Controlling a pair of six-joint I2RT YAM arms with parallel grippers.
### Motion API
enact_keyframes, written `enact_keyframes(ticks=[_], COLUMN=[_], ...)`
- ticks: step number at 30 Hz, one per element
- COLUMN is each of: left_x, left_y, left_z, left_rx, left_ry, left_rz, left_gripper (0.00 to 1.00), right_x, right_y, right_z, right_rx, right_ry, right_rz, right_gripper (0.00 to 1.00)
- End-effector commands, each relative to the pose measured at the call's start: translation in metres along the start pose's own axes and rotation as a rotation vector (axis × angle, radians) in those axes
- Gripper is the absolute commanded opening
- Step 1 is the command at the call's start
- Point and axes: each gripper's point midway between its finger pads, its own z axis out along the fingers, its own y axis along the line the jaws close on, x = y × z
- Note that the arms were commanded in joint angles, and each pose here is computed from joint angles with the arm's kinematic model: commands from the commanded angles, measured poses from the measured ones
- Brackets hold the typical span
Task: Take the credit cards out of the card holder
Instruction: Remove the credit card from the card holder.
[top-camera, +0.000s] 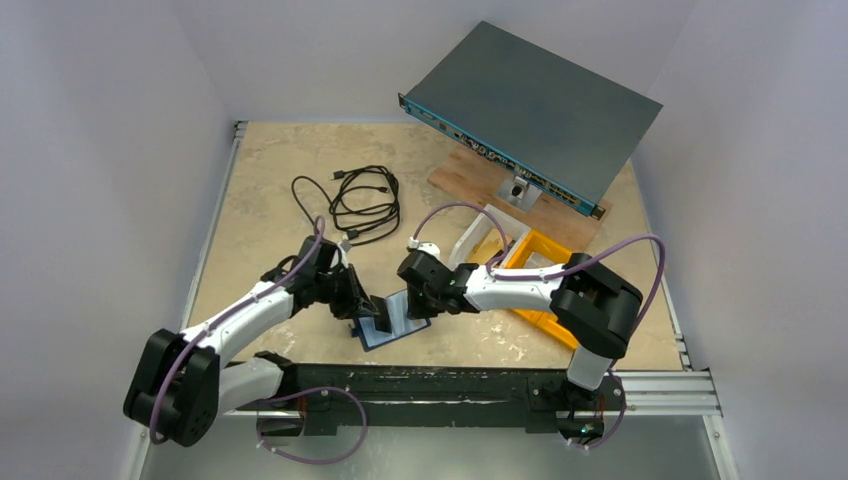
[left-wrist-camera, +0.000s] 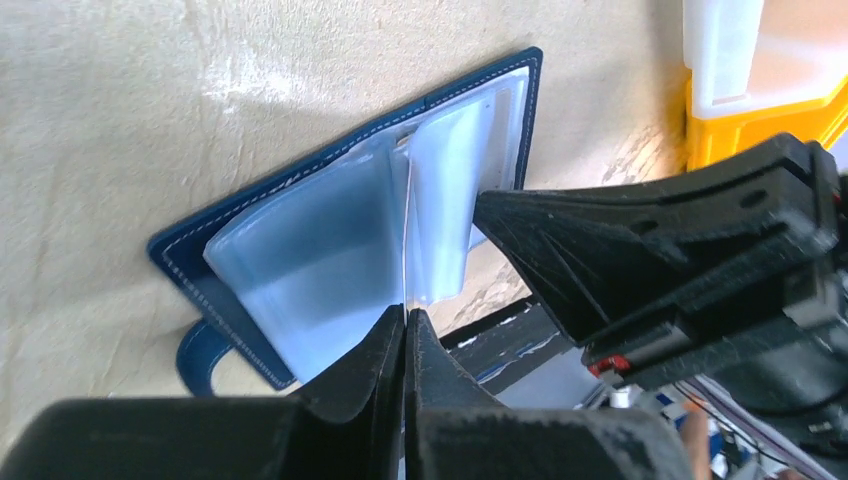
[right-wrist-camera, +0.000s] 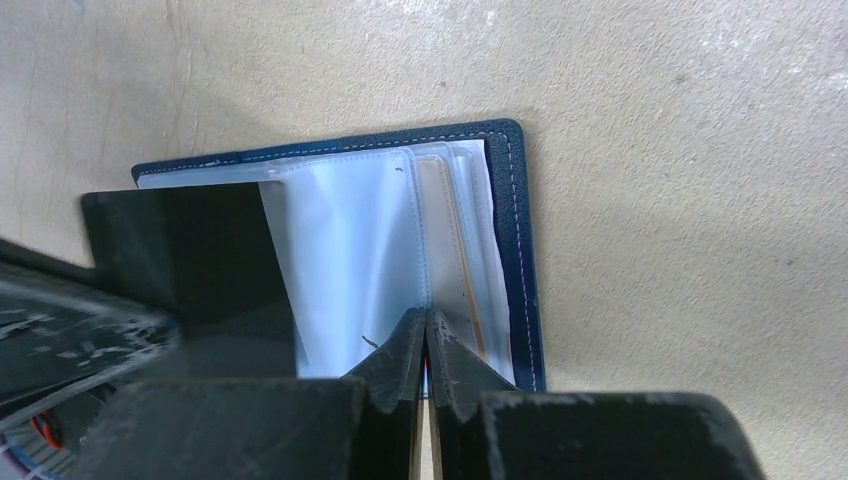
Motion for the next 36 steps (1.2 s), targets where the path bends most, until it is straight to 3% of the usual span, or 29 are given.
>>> enact_keyframes(ticks=[1, 8, 10, 13, 19, 23, 31, 36], left_x=[-0.01, -0.014, -0.016, -0.02, -0.025, -0.027, -0.026, -0.024], left_y=[0.005, -0.003, -0.01, -0.027, -0.059, -0.082, -0.139, -0.163], left_z=[-0.026, -0.047, -0.053, -0.062, -0.078, -0.088, -0.104, -0.112], left_rx=[-0.099, -0.106, -0.086, -0.025, 0.084, 0.162, 0.408, 0.54], left_ry=[-0.077, -0.134, -0.152, -0.185, -0.224, -0.221, -0.168, -0.137], left_rz=[0.076, 0.128, 0.143, 0.177, 0.25, 0.296, 0.372, 0.389], left_gripper=[0.0, 0.0, 0.0, 0.0, 0.0, 0.0, 0.0, 0.0], right_x=[0.027, 0.017, 0.007, -0.012, -0.053, -0.075, -0.112, -0.127], right_y=[-0.029, -0.023, -0.018, -0.007, 0.015, 0.021, 0.035, 0.036], right_z=[0.006, -0.002, -0.01, -0.026, -0.071, -0.096, -0.145, -0.17], right_rx=[0.093, 0.082, 0.077, 0.06, -0.027, -0.109, -0.433, -0.547], right_ry=[0.065, 0.036, 0.007, -0.044, -0.193, -0.289, -0.436, -0.491], right_rz=[-0.005, 0.0, 0.0, 0.0, 0.038, 0.091, 0.177, 0.19], right_gripper=[0.0, 0.0, 0.05, 0.2, 0.63, 0.78, 0.86, 0.83])
